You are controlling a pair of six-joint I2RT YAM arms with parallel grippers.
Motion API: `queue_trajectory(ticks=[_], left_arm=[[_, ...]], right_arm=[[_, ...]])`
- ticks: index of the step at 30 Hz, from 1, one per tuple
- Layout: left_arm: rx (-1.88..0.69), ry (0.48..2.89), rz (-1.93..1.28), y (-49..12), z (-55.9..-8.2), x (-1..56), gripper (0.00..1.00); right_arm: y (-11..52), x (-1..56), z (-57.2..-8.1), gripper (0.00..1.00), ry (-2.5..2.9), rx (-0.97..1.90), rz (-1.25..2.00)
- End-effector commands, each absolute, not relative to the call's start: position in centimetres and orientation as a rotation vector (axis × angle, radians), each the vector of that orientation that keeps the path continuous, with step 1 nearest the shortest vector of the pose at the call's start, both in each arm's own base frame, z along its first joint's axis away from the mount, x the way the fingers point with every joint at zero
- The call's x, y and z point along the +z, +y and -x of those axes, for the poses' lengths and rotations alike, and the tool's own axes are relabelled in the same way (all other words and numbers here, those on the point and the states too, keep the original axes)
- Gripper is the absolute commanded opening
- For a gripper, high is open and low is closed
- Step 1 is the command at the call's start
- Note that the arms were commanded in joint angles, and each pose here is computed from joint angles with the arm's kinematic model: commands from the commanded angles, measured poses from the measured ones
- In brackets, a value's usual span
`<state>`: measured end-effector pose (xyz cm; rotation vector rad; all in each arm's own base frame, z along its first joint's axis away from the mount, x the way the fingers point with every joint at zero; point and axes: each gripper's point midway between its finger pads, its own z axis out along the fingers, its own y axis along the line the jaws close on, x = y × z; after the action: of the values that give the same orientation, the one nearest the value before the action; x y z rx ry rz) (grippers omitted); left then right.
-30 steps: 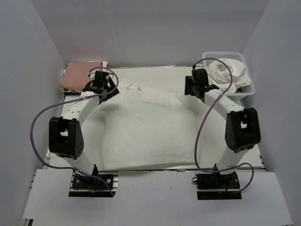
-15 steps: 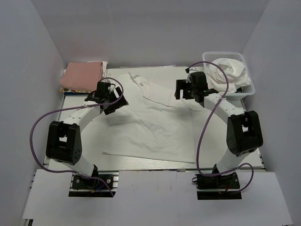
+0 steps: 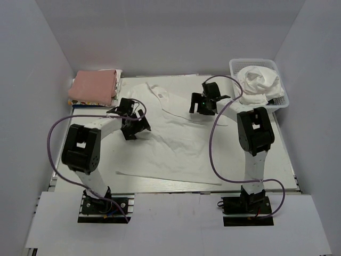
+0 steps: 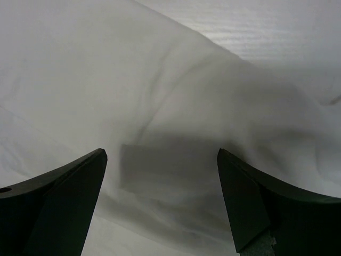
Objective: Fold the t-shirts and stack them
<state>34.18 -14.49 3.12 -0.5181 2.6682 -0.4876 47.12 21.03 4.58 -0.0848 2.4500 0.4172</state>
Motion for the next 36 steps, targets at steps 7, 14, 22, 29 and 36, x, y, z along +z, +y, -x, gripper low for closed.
queue_trajectory(ticks=[7,14,22,29,36], left_arm=[[-0.137,2.757,0.589,-11.8,-42.6,-1.3,1.00],[-0.479,2.550,0.252,-20.8,-59.1,1.2,1.00],[-0.963,2.193,-0.001,-28.7,-62.4,9.5,1.00],[-0.567,2.114,-0.098,-23.0,-58.9,19.7,1.00],[-0.454,2.354,0.041,-18.8,-48.3,13.9,1.00]], right_arm=[[14.2,-0.7,-34.8,0.90,2.708,0.273,-0.318],[16.0,-2.1,-18.6,0.90,2.929,0.331,-0.012],[23.6,6.1,-16.1,0.90,2.580,0.485,0.658],[23.3,13.7,-26.3,0.90,2.352,0.184,0.368],[22.5,10.9,-31.5,0.78,2.480,0.124,0.058]])
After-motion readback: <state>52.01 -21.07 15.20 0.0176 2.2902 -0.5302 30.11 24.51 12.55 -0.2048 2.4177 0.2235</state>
